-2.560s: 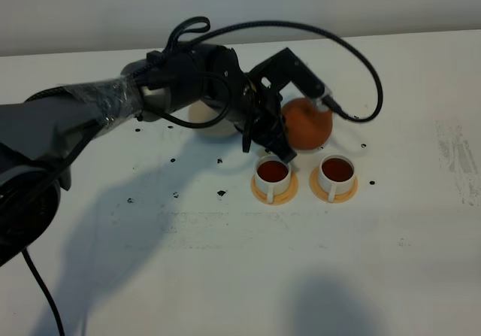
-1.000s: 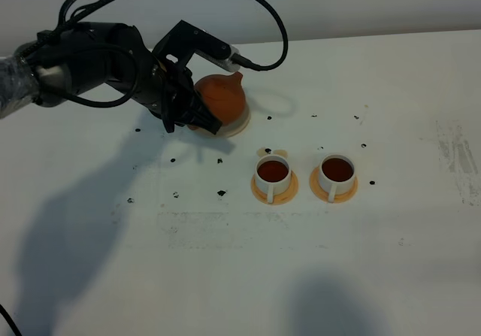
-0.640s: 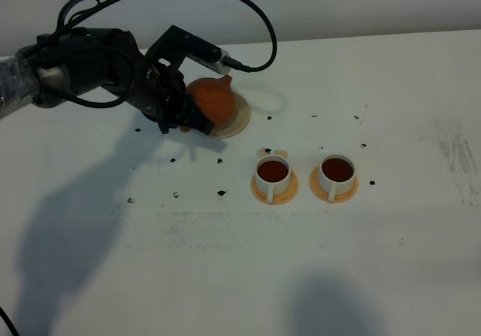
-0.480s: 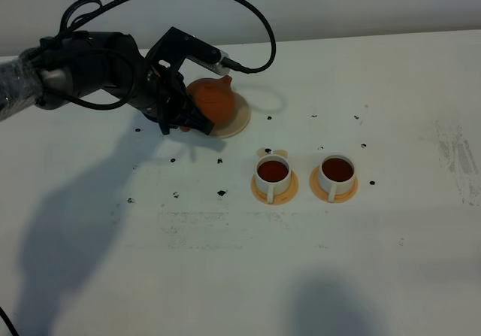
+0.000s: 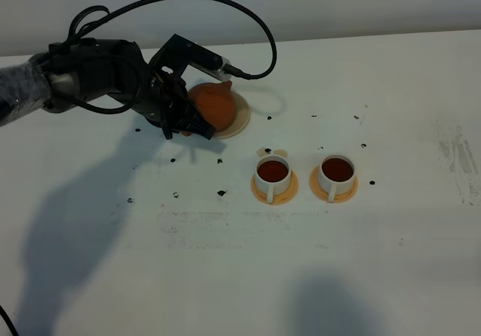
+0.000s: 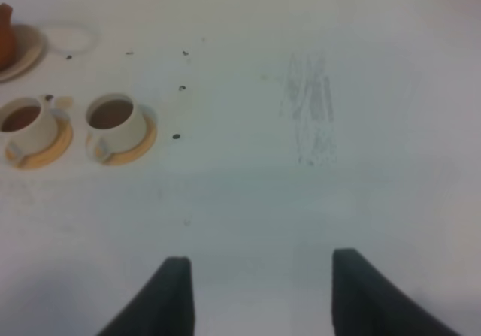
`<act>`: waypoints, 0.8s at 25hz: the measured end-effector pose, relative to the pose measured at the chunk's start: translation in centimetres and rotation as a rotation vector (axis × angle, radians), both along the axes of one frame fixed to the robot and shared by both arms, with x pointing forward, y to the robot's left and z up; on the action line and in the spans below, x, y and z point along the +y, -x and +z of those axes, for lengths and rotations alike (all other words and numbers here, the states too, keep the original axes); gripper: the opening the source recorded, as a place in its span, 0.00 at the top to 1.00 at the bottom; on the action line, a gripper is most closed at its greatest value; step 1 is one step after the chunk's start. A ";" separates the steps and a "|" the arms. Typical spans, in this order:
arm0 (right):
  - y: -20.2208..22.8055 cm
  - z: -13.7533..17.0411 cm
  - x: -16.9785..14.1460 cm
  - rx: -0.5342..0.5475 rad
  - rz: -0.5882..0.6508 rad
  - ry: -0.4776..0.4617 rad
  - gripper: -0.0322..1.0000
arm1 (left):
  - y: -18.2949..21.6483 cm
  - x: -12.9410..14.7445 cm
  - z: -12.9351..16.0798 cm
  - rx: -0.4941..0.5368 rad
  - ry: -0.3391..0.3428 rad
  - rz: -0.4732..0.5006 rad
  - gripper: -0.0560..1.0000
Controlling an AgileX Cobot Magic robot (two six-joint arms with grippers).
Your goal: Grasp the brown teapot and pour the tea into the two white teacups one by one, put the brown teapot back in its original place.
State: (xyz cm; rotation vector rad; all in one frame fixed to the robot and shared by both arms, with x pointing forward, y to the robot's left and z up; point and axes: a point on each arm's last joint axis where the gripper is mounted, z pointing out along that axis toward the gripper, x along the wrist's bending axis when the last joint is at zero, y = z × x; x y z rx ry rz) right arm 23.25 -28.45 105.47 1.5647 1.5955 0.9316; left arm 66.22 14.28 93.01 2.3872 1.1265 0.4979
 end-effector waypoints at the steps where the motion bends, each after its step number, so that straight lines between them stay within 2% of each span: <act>1: 0.0 0.0 0.0 0.000 0.000 0.000 0.56 | 0.0 0.0 0.0 -0.001 0.000 0.000 0.87; 12: 0.0 0.0 0.0 0.000 0.000 0.000 0.56 | 0.0 0.0 0.0 -0.005 0.001 0.000 0.84; 18: 0.0 0.0 0.0 0.000 0.000 0.000 0.56 | -0.1 0.0 0.1 -0.011 0.003 0.001 0.61; 20: 0.0 0.0 0.0 0.000 0.000 0.000 0.56 | -0.1 0.0 0.1 -0.010 0.004 0.003 0.57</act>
